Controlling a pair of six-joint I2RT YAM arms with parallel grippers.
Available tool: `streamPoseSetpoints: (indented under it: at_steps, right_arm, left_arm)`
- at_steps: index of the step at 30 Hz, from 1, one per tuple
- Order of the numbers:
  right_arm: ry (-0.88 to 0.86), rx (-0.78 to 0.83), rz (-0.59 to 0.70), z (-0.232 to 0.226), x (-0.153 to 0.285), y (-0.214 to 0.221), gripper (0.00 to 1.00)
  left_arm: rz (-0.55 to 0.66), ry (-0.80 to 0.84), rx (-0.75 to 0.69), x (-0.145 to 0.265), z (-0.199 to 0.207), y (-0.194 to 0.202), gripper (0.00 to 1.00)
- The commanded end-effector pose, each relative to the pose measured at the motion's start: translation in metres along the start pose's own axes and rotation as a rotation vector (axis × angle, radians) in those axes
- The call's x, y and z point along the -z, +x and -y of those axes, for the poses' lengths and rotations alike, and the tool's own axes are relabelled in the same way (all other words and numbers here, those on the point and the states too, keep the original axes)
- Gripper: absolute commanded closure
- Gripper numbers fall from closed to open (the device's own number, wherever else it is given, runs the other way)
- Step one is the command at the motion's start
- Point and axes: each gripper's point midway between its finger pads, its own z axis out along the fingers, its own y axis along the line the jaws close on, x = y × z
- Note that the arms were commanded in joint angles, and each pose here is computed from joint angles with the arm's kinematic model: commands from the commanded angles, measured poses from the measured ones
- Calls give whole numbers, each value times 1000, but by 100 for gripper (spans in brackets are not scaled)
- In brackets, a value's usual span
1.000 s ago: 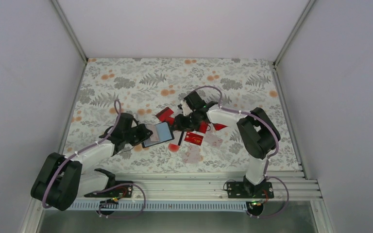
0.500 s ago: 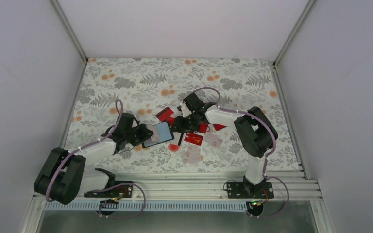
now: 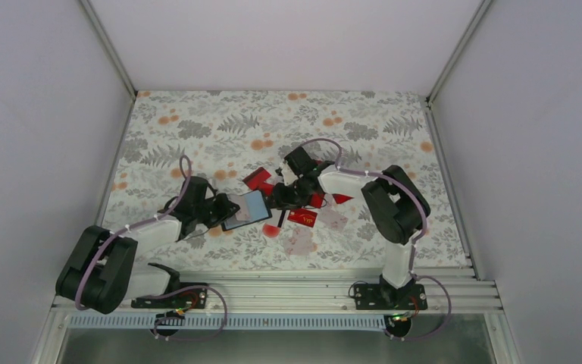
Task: Put the credit cards into the card holder
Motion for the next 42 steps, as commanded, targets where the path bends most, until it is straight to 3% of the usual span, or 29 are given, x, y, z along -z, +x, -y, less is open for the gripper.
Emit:
streamPoseSetpoints:
  at_steps: [1,31,42]
  right_arm:
    - [-21,44,-6,-8,-7,-1,58]
    - [-17,51,-35,-3,-15,6,59]
    - [22,121,19,-19,13,-5,56]
  left_arm:
    - [-8,5,31,-1,-5,3,98]
    - [-38,15,96,-8,-14,12,98]
    - [-22,4,43,-3,-6,4,98]
